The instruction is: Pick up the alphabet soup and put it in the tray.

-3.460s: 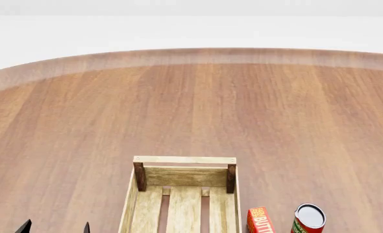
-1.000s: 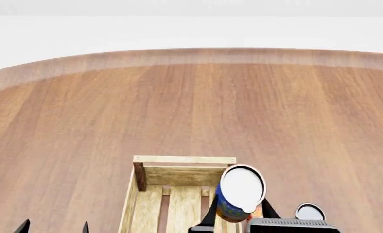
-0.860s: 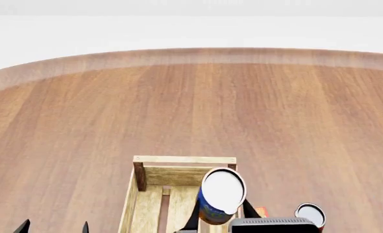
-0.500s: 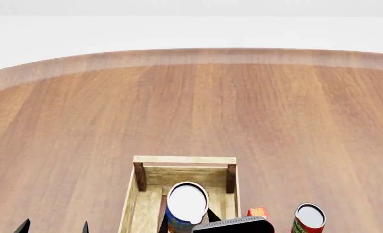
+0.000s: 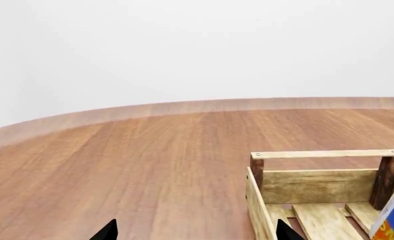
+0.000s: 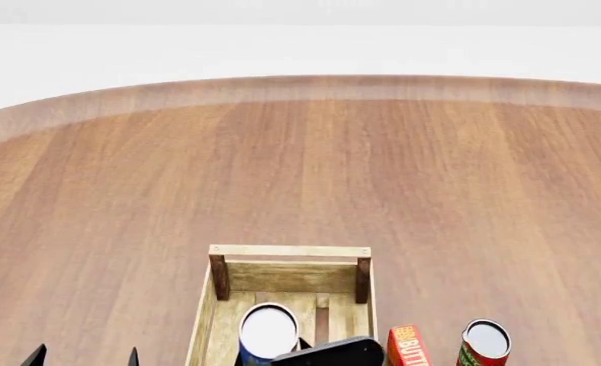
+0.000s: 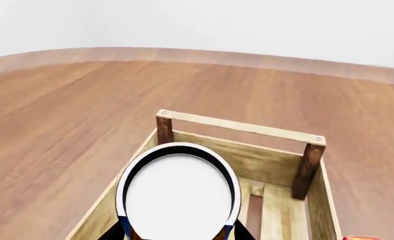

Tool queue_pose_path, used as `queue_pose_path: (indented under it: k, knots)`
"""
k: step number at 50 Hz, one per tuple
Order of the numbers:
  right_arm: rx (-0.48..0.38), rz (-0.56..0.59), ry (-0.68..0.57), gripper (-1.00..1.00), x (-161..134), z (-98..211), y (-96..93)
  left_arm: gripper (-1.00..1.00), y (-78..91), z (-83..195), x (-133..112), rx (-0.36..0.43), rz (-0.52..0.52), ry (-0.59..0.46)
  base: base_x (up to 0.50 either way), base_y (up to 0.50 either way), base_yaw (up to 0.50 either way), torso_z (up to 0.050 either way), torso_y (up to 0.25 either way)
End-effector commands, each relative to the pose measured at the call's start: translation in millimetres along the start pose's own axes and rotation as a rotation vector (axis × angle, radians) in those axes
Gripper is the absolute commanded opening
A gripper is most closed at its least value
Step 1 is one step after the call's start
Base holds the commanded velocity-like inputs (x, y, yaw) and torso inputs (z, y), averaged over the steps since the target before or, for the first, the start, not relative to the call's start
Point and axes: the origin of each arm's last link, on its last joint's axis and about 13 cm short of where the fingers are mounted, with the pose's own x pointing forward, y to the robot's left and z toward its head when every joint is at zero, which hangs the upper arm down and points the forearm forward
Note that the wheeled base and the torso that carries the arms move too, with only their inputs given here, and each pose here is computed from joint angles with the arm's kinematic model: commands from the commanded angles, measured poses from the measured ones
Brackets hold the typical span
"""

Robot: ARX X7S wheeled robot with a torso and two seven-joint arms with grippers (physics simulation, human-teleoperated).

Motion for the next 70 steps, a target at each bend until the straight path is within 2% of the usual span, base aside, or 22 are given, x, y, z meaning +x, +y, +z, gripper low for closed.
queue_pose_path:
  k: [1,70]
  knots:
    - [-0.050,0.012,0.007,-1.00,12,-3,-0.2,1.00,0.2,0,0,-0.001,0.001,-0.001,0.00,0.00,0.00,0.000,0.000]
    - [-0.052,0.031,0.144,-1.00,27,-33,-4.7,1.00,0.7,0,0,-0.003,0.004,0.000,0.00,0.00,0.00,0.000,0.001]
